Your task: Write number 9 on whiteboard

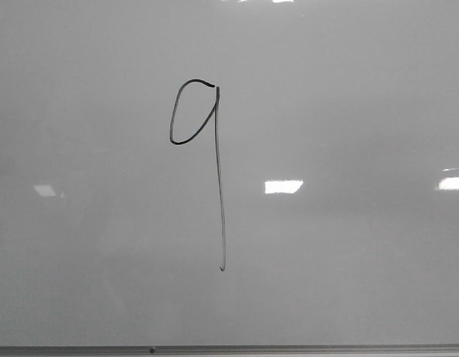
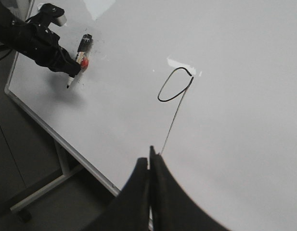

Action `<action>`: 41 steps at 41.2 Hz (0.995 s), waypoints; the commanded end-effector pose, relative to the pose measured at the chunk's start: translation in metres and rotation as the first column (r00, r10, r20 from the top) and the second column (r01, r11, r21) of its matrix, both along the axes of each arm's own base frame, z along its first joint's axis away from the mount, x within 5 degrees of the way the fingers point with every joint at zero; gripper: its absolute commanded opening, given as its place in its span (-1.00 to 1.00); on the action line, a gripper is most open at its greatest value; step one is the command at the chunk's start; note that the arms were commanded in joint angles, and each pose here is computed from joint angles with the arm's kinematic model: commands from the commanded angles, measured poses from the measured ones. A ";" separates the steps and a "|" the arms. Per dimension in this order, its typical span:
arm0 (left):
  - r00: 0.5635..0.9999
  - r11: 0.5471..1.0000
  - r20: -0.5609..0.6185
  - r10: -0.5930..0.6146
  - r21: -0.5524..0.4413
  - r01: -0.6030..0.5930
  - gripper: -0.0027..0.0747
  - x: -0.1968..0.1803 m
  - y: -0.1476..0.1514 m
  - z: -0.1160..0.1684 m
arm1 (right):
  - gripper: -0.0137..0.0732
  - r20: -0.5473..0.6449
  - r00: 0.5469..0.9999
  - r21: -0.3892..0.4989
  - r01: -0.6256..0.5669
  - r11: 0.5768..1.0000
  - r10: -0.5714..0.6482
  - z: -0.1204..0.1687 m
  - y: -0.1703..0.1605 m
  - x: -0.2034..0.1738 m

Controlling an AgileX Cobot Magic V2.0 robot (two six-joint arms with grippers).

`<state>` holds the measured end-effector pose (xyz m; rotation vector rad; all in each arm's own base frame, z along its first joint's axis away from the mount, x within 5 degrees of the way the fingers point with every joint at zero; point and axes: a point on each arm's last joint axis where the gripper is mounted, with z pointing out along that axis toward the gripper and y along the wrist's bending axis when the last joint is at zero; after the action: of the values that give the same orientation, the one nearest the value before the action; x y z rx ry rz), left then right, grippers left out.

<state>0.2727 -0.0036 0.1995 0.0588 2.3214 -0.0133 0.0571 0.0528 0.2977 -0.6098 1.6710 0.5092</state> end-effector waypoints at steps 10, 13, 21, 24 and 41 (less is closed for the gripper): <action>0.991 0.999 0.121 0.052 -0.011 -0.051 -0.34 0.005 0.004 0.022 | -0.82 0.052 0.998 0.060 0.043 0.997 -0.046 0.013 -0.003 0.002; 0.990 0.999 0.128 0.053 -0.011 -0.052 -0.32 0.004 0.004 0.024 | -0.82 0.052 0.998 0.060 0.043 0.997 -0.046 0.013 -0.003 0.002; 0.990 0.999 0.131 0.053 -0.011 -0.052 -0.18 0.004 0.004 0.024 | -0.82 0.051 0.998 0.059 0.042 0.997 -0.045 0.013 -0.003 0.002; 0.990 0.999 0.131 0.053 -0.011 -0.052 0.02 0.004 0.004 0.024 | -0.82 0.050 0.998 0.059 0.041 0.997 -0.044 0.013 -0.002 0.002; 0.923 0.999 0.383 0.016 -0.041 0.000 -0.03 -0.050 -0.001 0.105 | -0.82 0.050 0.998 0.059 0.040 0.997 -0.043 0.013 -0.002 0.002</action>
<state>0.2377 -0.0054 0.2718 0.0526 2.0650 -0.0391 0.0571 0.0528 0.2977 -0.6098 1.6710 0.5092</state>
